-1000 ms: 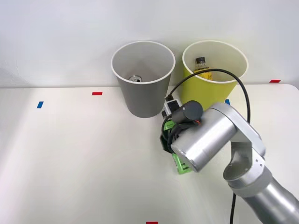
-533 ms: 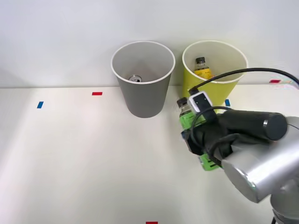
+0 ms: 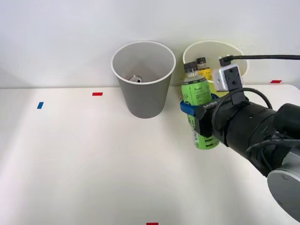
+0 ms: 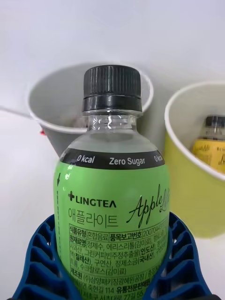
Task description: Put cans in the gray bin, plastic bottles in the light green bin
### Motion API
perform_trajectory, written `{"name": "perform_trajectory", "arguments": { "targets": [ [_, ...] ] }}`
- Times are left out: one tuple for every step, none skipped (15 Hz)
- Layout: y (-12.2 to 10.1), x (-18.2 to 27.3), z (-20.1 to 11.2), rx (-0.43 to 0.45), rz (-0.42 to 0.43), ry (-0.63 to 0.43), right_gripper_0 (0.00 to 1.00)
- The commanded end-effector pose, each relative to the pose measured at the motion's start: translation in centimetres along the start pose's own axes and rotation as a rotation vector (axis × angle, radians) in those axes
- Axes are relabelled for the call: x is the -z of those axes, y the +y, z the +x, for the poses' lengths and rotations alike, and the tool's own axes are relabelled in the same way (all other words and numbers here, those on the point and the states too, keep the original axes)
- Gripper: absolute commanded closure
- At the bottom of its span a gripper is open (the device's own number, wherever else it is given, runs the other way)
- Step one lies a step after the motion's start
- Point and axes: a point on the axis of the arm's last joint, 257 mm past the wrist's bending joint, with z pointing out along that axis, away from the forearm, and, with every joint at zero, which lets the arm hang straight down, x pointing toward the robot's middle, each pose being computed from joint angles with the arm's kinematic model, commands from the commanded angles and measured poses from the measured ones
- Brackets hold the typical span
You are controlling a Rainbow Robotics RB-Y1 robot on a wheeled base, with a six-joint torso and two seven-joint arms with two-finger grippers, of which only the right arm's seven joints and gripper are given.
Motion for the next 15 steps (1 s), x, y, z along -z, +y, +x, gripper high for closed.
{"name": "perform_trajectory", "arguments": {
  "targets": [
    [-0.7, 1.0, -6.3, -0.039, -0.004, -0.243, 1.00],
    [-0.9, 1.3, -7.8, -0.050, -0.003, -0.302, 1.00],
    [-1.2, 1.7, -9.5, -0.067, -0.003, -0.369, 1.00],
    [-1.3, 1.8, -10.5, -0.077, -0.008, -0.408, 1.00],
    [-1.4, 1.6, -11.6, -0.100, -0.026, -0.439, 1.00],
    [-1.7, 1.2, -12.5, -0.129, -0.045, -0.463, 1.00],
    [-2.2, 0.8, -13.2, -0.156, -0.052, -0.479, 1.00],
    [-2.8, 0.4, -14.0, -0.157, -0.054, -0.491, 1.00],
    [-3.5, -0.3, -14.5, -0.144, -0.059, -0.499, 1.00],
    [-4.2, -0.7, -15.0, -0.145, -0.078, -0.514, 1.00],
    [-4.9, -1.0, -15.4, -0.129, -0.084, -0.525, 1.00],
    [-5.8, -1.6, -15.5, -0.097, -0.076, -0.528, 1.00],
    [-6.7, -2.6, -16.1, -0.077, -0.072, -0.544, 1.00],
    [-7.2, -3.2, -16.5, -0.071, -0.066, -0.558, 1.00],
    [-8.5, -4.6, -16.9, -0.066, -0.040, -0.574, 1.00]
  ]
}}
